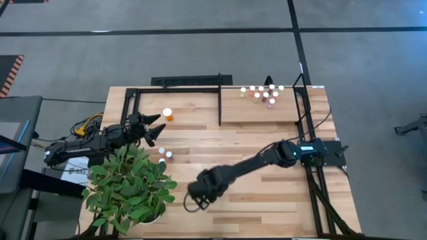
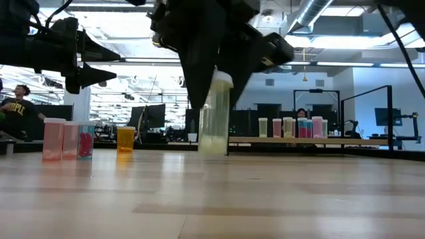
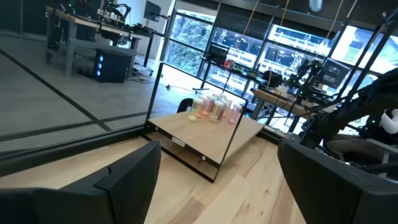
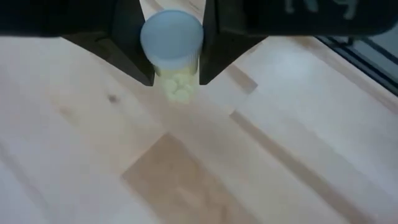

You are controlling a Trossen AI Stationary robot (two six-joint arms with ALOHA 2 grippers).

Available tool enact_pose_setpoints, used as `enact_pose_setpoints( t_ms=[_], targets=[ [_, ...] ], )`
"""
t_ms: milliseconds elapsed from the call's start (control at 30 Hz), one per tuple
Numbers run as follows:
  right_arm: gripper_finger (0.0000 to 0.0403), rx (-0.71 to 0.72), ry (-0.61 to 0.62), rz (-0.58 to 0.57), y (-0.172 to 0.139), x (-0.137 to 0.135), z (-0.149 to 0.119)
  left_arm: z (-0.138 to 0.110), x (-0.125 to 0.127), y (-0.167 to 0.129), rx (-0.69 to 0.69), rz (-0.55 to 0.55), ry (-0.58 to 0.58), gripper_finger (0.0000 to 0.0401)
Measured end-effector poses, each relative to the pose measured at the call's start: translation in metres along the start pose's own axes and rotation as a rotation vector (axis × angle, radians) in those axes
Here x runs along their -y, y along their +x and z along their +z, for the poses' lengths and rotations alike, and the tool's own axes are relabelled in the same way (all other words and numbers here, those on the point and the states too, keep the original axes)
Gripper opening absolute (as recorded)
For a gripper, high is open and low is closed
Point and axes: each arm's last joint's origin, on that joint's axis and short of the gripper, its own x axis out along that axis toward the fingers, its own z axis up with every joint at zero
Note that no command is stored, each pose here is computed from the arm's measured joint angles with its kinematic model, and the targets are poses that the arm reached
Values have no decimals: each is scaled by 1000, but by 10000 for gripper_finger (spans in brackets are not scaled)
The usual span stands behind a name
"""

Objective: Pick and place medicine bottles onto shelf by color
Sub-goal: Put the yellow pill bottle on the shelf

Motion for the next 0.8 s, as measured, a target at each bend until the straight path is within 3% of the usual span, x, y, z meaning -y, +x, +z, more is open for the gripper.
enact_pose_setpoints(
  t_ms=[367, 800],
  targets=[
    [112, 56, 125, 26, -80, 46, 51, 0, 0, 0, -1, 0, 1, 312],
    [118, 266, 249, -54, -166, 108, 63, 0, 0, 0, 0, 0, 0, 312]
  ],
)
